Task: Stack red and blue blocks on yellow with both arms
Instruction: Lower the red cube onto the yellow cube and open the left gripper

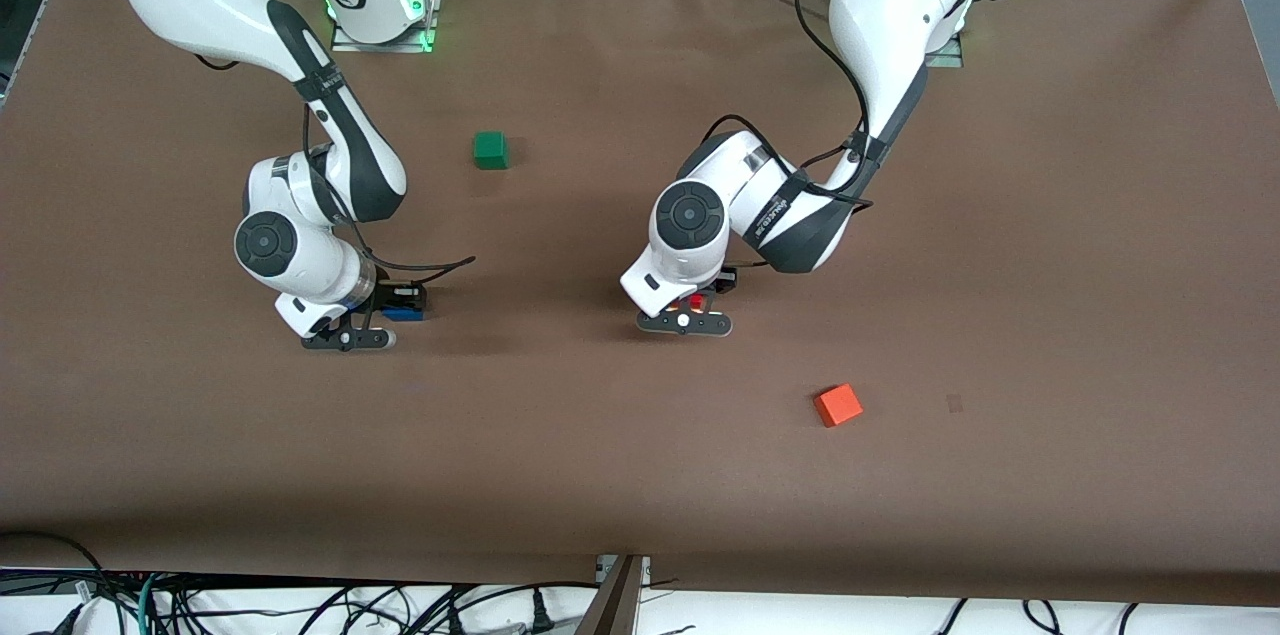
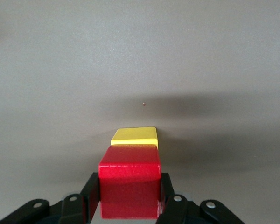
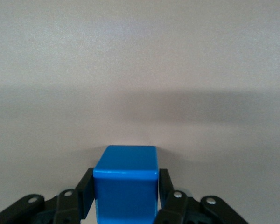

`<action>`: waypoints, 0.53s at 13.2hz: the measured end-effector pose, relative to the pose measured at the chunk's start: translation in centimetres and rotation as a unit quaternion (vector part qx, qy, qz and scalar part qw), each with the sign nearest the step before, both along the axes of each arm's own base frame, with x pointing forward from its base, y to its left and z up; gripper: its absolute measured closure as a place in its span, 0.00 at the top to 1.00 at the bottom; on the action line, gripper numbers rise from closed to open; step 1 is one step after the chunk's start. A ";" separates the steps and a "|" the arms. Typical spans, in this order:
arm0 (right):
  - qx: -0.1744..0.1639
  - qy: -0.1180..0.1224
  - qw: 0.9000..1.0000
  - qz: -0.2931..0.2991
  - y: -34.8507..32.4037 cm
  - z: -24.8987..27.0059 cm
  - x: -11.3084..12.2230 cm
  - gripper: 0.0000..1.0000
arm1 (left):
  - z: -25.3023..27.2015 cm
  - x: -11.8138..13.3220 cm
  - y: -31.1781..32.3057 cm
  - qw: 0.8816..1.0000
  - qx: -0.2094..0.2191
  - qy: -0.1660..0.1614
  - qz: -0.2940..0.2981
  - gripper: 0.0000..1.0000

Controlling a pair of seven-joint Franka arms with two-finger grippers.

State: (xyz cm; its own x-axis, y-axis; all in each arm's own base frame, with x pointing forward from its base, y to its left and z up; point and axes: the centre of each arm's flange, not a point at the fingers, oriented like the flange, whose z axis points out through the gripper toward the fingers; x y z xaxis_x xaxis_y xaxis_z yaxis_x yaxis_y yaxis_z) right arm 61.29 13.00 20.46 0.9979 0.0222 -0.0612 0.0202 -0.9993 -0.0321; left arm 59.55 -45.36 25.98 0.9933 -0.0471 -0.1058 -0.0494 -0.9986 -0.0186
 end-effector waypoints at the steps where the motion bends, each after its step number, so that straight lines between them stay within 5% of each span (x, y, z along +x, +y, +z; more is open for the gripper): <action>1: 0.000 0.001 1.000 0.000 0.0 0.0 0.0 0.61 | 0.0 0.0 0.0 1.000 0.000 0.000 0.001 0.55; 7: -0.001 0.002 1.000 0.000 0.0 0.1 0.0 0.55 | 0.0 0.4 0.0 1.000 -0.002 -0.003 0.008 0.55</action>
